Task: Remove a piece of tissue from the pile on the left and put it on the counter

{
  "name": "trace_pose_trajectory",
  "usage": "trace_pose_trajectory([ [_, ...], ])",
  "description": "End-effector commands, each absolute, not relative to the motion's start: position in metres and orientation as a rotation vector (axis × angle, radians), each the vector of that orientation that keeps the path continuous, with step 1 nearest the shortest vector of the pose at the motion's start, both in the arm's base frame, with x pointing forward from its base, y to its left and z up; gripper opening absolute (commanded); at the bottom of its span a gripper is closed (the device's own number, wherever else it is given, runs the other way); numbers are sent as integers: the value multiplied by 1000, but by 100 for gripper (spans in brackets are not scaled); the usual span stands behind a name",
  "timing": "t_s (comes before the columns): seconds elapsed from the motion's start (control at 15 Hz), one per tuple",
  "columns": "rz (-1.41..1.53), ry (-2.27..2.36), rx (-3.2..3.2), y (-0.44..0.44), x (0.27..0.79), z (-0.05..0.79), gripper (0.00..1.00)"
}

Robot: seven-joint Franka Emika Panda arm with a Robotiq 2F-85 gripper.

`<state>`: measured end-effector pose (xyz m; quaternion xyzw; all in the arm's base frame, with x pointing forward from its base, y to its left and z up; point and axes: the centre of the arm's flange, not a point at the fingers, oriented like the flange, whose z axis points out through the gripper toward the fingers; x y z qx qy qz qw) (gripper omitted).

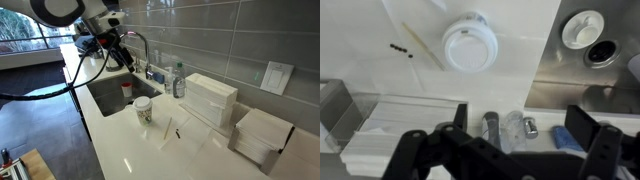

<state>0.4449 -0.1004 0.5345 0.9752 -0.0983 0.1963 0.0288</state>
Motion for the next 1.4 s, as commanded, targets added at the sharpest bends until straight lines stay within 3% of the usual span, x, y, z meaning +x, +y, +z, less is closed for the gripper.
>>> trace_pose_trajectory([
  [0.0,710,-351,2886,-134,494,533,100],
  [0.47,893,-441,2814,-207,538,513,100],
  [1.33,946,-464,2822,-225,544,511,100],
])
